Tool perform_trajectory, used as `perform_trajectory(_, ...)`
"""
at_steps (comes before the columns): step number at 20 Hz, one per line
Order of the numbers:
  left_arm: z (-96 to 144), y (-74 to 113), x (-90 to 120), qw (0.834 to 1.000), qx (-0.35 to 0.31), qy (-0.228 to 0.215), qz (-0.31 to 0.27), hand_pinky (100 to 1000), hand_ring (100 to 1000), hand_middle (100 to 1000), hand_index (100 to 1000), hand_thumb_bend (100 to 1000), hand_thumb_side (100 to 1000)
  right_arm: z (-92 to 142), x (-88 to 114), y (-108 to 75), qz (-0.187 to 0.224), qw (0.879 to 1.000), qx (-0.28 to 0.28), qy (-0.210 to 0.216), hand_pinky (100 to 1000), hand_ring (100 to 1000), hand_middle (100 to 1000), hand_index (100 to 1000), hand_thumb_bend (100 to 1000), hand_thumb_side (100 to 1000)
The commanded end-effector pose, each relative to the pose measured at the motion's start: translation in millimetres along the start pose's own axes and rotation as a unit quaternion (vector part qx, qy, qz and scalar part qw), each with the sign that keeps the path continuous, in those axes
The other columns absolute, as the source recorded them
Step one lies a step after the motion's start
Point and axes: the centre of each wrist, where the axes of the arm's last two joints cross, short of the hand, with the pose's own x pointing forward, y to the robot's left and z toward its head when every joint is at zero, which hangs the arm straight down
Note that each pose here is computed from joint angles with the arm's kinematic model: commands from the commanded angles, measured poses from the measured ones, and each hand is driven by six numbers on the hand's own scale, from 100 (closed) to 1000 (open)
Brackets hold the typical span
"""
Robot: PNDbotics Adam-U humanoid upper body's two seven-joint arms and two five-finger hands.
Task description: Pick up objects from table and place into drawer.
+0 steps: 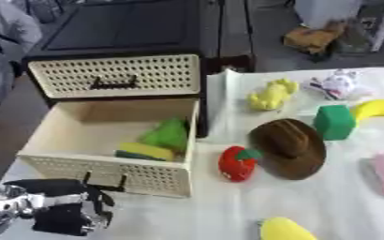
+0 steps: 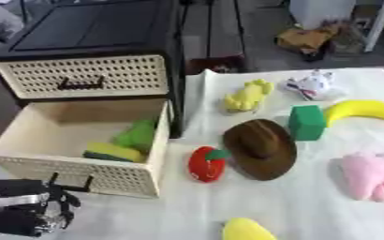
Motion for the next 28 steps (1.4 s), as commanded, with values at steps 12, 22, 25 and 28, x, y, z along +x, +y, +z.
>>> perform_trajectory(12,22.2,28.0,11.4,0.997,0.067,-0.040,0.020,336,502,769,989,100,1000,-0.2,3.4,1.2,-0.002,1.000,-0.009,0.004,736,935,597,799,178,1000)
perform_trajectory(22,18.3,33.3,11.5,0.996,0.069,-0.039,0.032,337,501,765,991,100,1000,-4.7,3.1,1.8,-0.007,1.000,-0.012,0.005,735,937,596,795,179,1000)
perform_trajectory(25,14.1,34.2,6.1,0.996,0.070,-0.028,0.038,340,503,767,992,100,1000,-5.6,2.9,1.2,-0.009,1.000,-0.013,0.004,735,937,597,795,178,1000)
perform_trajectory(28,9.7,35.5,0.9,0.996,0.076,-0.021,0.046,338,502,768,994,100,1000,-4.9,2.8,0.8,-0.009,1.000,-0.015,0.006,735,938,596,794,180,1000)
